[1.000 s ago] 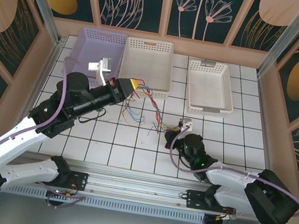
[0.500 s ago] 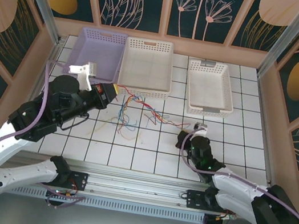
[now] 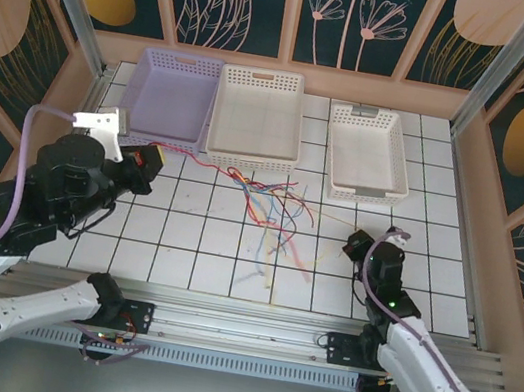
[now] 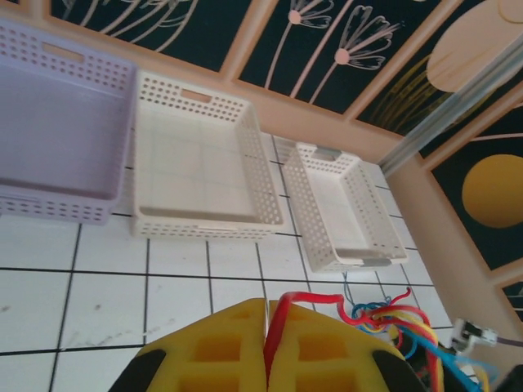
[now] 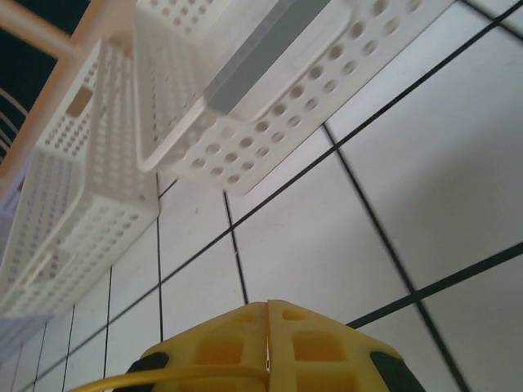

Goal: Untangle the cables

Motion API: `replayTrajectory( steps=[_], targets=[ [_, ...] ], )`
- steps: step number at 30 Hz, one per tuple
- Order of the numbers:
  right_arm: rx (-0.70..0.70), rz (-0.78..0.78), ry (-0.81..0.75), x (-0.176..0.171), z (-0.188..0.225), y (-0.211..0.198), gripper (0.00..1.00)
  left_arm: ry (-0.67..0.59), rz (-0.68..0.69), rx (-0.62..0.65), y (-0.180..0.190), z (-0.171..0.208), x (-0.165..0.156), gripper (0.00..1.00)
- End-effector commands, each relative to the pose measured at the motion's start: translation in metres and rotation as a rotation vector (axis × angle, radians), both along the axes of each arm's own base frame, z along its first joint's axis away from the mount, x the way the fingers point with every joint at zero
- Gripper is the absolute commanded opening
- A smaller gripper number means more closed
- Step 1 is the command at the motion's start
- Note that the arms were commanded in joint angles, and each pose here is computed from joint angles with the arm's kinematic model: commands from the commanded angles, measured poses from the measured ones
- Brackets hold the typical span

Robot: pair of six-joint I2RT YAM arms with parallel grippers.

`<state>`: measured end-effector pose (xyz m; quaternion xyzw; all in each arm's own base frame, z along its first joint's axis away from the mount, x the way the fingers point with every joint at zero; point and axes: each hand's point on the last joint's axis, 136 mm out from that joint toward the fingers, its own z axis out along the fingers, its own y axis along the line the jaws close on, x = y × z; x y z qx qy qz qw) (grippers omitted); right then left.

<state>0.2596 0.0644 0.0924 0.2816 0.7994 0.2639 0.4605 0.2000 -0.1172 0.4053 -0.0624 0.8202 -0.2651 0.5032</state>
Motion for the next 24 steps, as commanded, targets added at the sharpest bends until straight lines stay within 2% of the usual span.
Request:
replayTrajectory(
  steps=[1,6,10,15,24],
  targets=[
    [-0.002,-0.117,0.173,-0.021,-0.040,-0.030,0.00,-0.091,0.144,0.052,0.039,0.023,-0.001,0.00],
    [0.022,-0.187,0.173,-0.024,-0.031,-0.053,0.00,-0.118,0.205,0.099,0.057,0.028,-0.003,0.00],
    [0.031,-0.237,0.164,-0.025,-0.023,-0.069,0.00,-0.117,0.209,0.117,0.057,0.024,-0.002,0.00],
    [0.011,-0.283,0.132,-0.027,0.002,-0.087,0.00,-0.122,0.250,0.161,0.065,0.019,0.001,0.00],
    [0.063,-0.394,0.142,-0.035,0.007,-0.109,0.00,-0.144,0.315,0.182,0.086,0.021,-0.007,0.00]
  ],
)
